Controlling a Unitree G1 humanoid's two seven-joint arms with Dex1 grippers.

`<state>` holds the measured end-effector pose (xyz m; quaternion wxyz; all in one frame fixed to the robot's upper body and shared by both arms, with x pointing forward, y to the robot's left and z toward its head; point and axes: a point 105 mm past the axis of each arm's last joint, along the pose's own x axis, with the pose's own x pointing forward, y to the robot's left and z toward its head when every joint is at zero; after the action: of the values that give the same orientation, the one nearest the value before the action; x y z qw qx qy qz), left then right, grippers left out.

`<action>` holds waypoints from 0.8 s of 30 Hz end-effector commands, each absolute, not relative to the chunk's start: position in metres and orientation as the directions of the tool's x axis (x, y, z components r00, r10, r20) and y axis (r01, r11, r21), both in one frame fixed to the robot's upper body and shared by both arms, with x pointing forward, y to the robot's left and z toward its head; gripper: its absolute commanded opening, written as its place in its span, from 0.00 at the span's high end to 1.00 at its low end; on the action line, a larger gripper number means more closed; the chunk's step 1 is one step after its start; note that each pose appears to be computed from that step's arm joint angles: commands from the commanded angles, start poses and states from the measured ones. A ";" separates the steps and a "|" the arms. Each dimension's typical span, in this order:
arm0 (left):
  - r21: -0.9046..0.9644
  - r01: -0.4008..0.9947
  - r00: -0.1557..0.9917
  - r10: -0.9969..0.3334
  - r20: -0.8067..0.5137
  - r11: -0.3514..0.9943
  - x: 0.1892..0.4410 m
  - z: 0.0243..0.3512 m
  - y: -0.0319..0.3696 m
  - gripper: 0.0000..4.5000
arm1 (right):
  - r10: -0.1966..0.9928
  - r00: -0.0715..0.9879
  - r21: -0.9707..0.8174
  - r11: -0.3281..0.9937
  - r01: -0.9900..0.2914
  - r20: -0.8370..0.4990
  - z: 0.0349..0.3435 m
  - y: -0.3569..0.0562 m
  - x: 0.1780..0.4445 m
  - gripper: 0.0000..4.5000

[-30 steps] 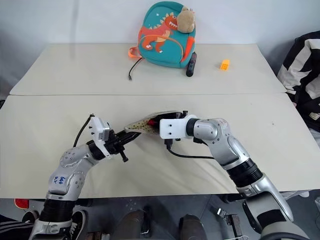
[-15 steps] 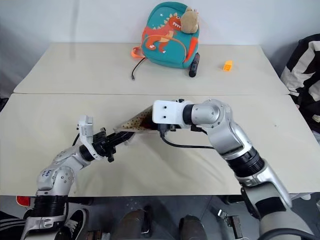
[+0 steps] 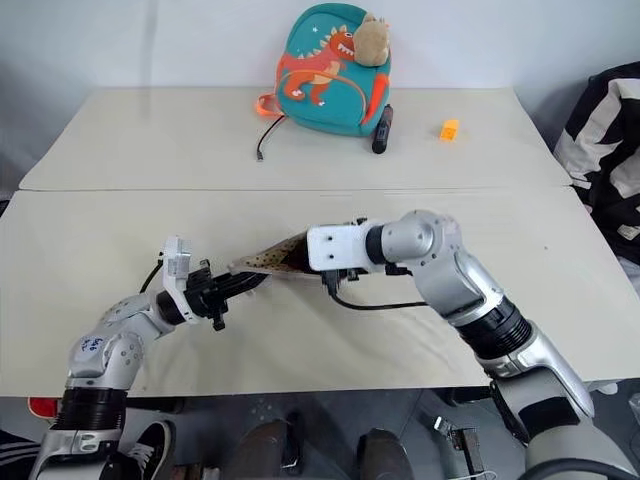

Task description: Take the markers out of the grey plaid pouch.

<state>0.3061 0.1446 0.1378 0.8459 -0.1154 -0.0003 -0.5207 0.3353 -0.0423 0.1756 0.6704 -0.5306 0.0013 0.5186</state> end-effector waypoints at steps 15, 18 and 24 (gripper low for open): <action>-0.185 0.920 0.374 -0.913 0.161 0.344 0.294 0.147 0.105 1.00 | 0.642 0.637 -0.827 0.008 -0.563 -0.427 0.159 -0.034 0.362 0.45; -0.177 0.923 0.369 -0.916 0.156 0.341 0.292 0.147 0.102 1.00 | 0.640 0.649 -0.840 0.010 -0.543 -0.412 0.158 -0.033 0.363 0.45; -0.198 0.930 0.346 -0.921 0.180 0.311 0.286 0.148 0.094 1.00 | 0.669 0.643 -0.842 0.046 -0.537 -0.373 0.163 -0.020 0.365 0.45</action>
<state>0.2941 0.1017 0.1348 0.8242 -0.1339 0.0076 -0.5502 0.3634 -0.0231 0.1522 0.7203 -0.5442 -0.0389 0.4283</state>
